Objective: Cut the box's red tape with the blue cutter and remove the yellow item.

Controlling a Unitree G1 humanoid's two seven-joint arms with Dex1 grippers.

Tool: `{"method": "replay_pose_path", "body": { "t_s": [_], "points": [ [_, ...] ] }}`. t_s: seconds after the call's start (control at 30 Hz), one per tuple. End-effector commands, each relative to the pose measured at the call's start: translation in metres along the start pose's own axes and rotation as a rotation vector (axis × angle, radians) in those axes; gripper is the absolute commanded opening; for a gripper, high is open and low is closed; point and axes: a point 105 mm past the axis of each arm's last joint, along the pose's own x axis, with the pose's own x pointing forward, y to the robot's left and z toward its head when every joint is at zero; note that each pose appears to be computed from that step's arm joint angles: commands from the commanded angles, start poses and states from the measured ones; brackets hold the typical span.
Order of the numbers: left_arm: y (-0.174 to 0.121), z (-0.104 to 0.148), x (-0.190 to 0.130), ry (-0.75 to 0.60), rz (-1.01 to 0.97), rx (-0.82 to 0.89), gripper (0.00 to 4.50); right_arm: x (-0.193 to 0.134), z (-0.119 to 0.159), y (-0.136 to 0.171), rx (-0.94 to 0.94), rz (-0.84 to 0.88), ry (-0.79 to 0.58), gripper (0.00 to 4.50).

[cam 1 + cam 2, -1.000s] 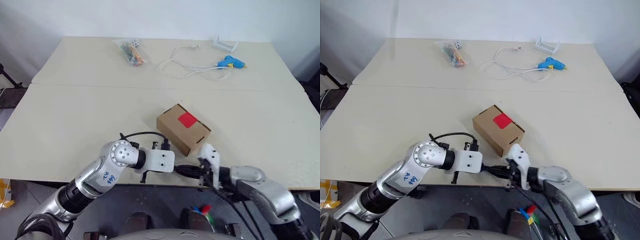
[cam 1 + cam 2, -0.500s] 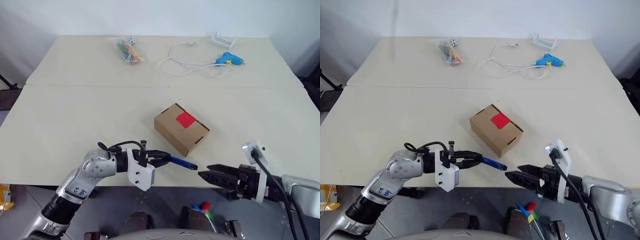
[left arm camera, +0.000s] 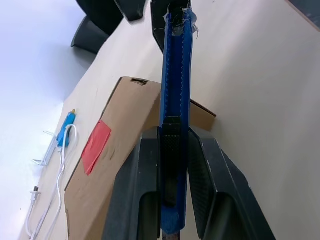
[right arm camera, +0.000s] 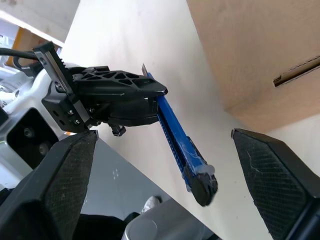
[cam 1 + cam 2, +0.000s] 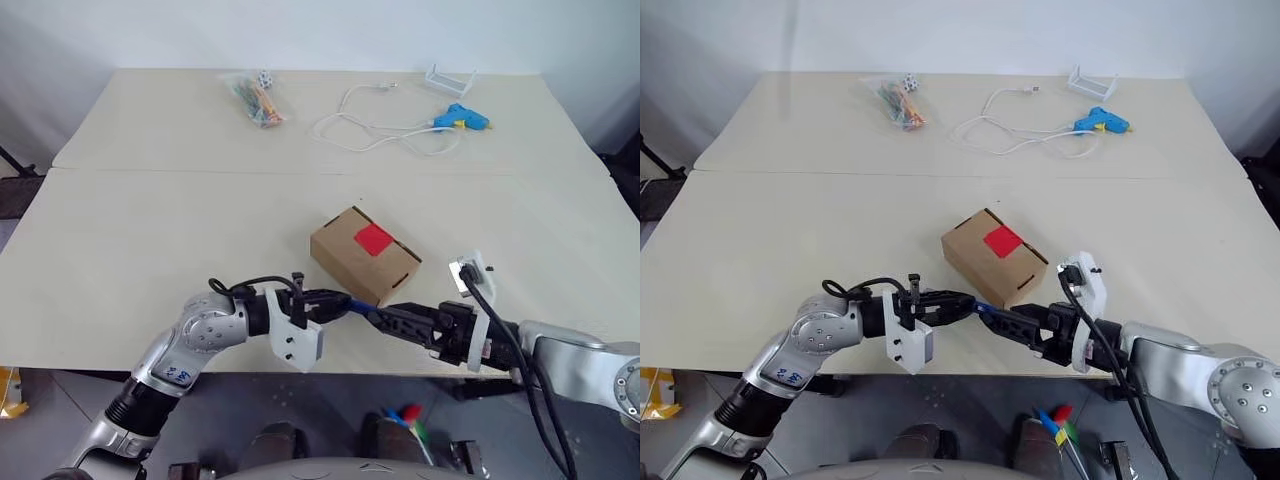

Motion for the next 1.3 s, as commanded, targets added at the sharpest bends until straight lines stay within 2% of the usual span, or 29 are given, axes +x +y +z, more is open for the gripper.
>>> {"method": "replay_pose_path", "body": {
  "t_s": [0.03, 0.1, 0.13, 0.57, 0.7, 0.83, 0.87, 1.27, 1.3],
  "points": [
    [0.006, 0.006, 0.001, -0.020, 0.027, 0.024, 0.43, 0.004, 0.001, 0.001, -0.011, 0.005, -0.013, 3.56],
    [0.006, 0.006, 0.001, -0.018, 0.028, 0.023, 0.43, 0.006, 0.001, 0.002, -0.008, 0.019, -0.015, 2.78],
    [0.007, 0.005, 0.001, -0.017, 0.028, 0.023, 0.43, 0.007, 0.000, 0.001, -0.005, 0.021, -0.014, 2.55],
    [0.007, 0.003, 0.000, -0.008, 0.022, 0.019, 0.43, 0.014, 0.001, -0.002, 0.008, 0.033, -0.054, 2.55],
    [0.008, 0.002, 0.001, -0.003, 0.025, 0.019, 0.43, 0.015, 0.000, -0.004, 0.013, 0.035, -0.059, 1.72],
    [0.009, 0.002, 0.001, 0.000, 0.025, 0.018, 0.43, 0.017, -0.001, -0.005, 0.016, 0.042, -0.063, 0.34],
    [0.009, 0.002, 0.001, 0.001, 0.025, 0.018, 0.43, 0.017, -0.001, -0.005, 0.016, 0.044, -0.064, 0.14],
    [0.007, 0.003, -0.002, -0.017, 0.010, -0.022, 0.43, 0.018, 0.001, -0.002, 0.051, 0.086, -0.097, 0.16],
    [0.006, 0.007, -0.004, -0.048, -0.002, -0.068, 0.75, 0.017, 0.000, -0.002, 0.052, 0.094, -0.097, 0.16]
  ]
}}
